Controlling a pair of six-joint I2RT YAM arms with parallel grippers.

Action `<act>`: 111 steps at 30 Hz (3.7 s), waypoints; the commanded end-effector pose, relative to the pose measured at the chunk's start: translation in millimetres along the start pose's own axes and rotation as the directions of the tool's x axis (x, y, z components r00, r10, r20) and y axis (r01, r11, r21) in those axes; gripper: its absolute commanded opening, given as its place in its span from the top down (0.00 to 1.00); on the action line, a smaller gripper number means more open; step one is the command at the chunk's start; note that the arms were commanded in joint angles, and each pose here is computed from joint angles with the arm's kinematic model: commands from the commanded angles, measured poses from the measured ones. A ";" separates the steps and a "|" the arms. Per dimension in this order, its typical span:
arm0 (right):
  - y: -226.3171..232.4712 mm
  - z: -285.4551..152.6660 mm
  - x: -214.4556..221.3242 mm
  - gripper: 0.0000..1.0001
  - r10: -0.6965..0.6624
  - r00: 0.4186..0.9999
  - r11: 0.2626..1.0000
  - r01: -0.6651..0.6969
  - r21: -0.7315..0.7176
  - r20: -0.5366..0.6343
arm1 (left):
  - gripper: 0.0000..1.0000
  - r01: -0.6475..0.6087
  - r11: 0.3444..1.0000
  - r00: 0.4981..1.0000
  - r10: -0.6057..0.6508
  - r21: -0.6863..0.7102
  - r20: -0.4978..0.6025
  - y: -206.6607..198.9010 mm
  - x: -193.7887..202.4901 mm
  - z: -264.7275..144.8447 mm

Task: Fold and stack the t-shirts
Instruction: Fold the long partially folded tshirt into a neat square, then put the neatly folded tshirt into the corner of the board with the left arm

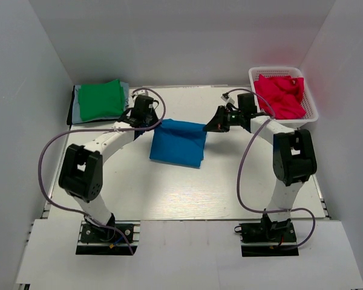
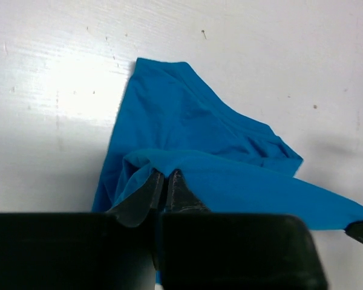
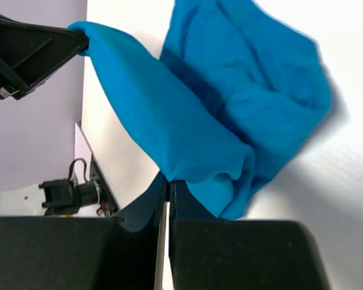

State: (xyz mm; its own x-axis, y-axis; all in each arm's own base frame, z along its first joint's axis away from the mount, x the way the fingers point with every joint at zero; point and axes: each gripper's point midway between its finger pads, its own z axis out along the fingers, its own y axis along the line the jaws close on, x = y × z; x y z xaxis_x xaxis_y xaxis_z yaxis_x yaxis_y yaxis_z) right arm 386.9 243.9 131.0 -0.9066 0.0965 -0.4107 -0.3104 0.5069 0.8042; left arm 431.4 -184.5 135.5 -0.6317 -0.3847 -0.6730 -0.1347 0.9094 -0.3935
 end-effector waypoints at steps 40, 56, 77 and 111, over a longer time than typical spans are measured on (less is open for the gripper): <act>-69.1 36.3 -47.0 0.41 -0.167 0.982 0.911 0.118 0.394 0.092 | 0.65 -0.340 0.913 0.934 0.355 0.224 -0.032 -37.8 5.3 121.6; -18.0 27.5 -47.8 1.00 -0.262 0.955 0.922 0.204 0.329 0.142 | 1.00 -0.329 0.906 0.944 0.311 0.268 0.106 -43.6 -24.5 45.9; -74.6 65.3 -94.8 0.10 -0.208 0.966 0.895 0.125 0.427 0.154 | 0.18 -0.274 0.960 0.962 0.275 -0.056 0.000 20.8 -21.8 117.9; 11.0 -115.2 19.9 0.10 -0.351 0.847 0.848 0.106 0.520 0.399 | 0.63 -0.377 0.924 0.870 0.329 -0.064 -0.368 66.3 137.4 90.5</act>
State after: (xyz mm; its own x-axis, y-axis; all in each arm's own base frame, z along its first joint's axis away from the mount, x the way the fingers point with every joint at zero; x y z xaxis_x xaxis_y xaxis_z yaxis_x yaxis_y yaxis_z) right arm 326.0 174.0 171.8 -0.6259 0.2181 -0.7487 -0.2687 0.8410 0.4696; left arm 467.4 -198.4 21.6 -0.7309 -0.0624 -0.6796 0.0540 0.9874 -0.1488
